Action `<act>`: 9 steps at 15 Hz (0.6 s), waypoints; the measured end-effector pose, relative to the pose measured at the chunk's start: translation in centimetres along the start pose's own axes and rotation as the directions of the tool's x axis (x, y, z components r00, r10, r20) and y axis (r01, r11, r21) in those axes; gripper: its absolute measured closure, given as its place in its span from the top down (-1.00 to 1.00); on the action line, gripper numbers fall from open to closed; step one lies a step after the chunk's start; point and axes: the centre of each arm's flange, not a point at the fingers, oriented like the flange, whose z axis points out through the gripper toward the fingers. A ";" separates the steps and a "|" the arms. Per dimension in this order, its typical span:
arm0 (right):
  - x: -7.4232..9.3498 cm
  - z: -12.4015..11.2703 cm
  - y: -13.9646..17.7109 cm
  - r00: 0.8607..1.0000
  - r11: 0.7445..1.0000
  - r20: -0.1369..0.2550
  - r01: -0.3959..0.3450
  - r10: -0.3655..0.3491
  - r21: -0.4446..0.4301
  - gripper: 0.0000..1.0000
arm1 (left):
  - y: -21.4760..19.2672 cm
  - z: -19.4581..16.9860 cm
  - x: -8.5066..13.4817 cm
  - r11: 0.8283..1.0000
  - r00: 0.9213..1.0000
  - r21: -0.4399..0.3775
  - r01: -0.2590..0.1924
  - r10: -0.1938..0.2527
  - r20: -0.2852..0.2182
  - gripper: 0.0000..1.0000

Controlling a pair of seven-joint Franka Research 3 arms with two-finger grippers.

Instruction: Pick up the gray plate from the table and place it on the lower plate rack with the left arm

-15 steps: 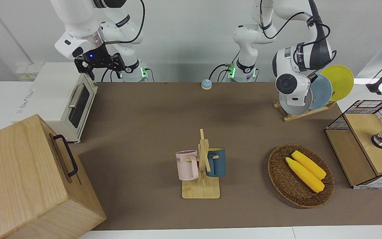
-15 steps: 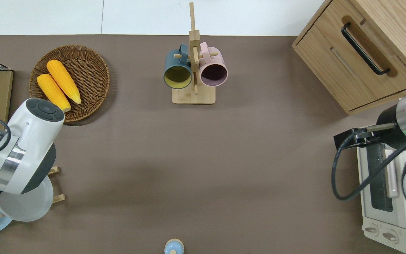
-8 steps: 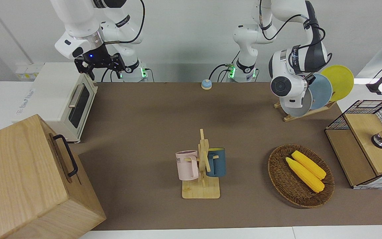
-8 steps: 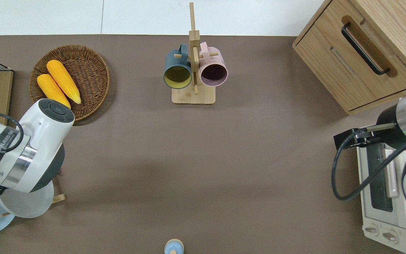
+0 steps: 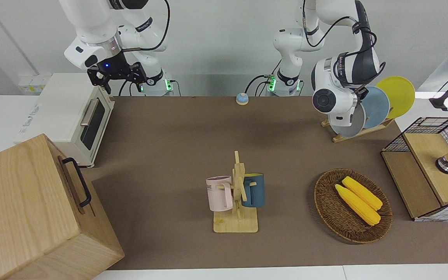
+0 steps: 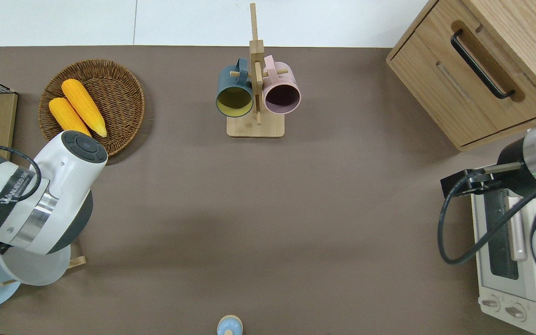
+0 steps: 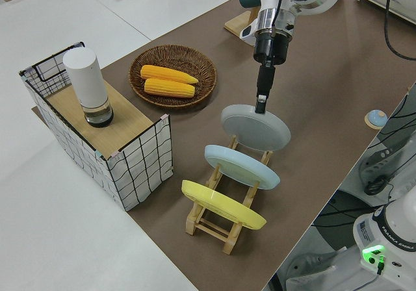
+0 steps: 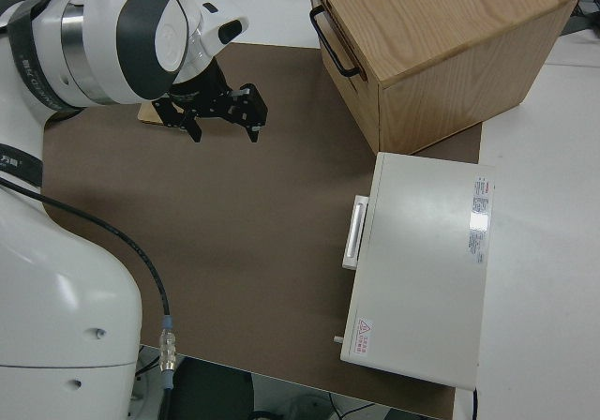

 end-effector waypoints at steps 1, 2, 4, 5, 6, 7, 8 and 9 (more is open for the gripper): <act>0.0 0.0 0.0 1.000 1.000 0.000 0.000 0.000 0.000 0.97 | -0.1 0.0 0.0 1.000 1.000 0.005 0.002 -0.002 0.001 -0.94; 0.0 0.0 0.0 1.000 1.000 0.000 0.000 0.000 0.000 0.97 | -0.3 -0.1 0.0 1.000 1.000 0.014 0.006 -0.006 -0.001 -0.94; 0.0 0.0 0.0 1.000 1.000 0.000 0.000 0.000 0.000 0.97 | -0.7 -0.1 0.2 0.999 1.000 0.036 0.013 -0.013 -0.008 -0.94; 0.0 0.0 0.0 1.000 1.000 0.000 0.000 0.000 0.000 0.97 | -0.9 -0.2 0.2 0.999 1.000 0.039 0.014 -0.014 -0.012 -0.94; 0.0 0.0 0.0 1.000 1.000 0.000 0.000 0.000 0.000 0.97 | -1.0 -0.3 0.2 0.999 1.000 0.039 0.015 -0.015 -0.014 -0.94; 0.0 0.0 0.0 1.000 1.000 0.000 0.000 0.000 0.000 0.97 | -1.2 -0.3 0.2 0.999 1.000 0.039 0.016 -0.016 -0.016 -0.94; 0.0 0.0 0.0 1.000 1.000 0.000 0.000 0.000 0.000 0.97 | -1.3 -0.4 0.2 0.999 1.000 0.038 0.018 -0.017 -0.017 -0.94; 0.0 0.0 0.0 1.000 1.000 0.000 0.000 0.000 0.000 0.97 | -1.3 -0.4 0.1 0.999 1.000 0.037 0.018 -0.017 -0.017 -0.94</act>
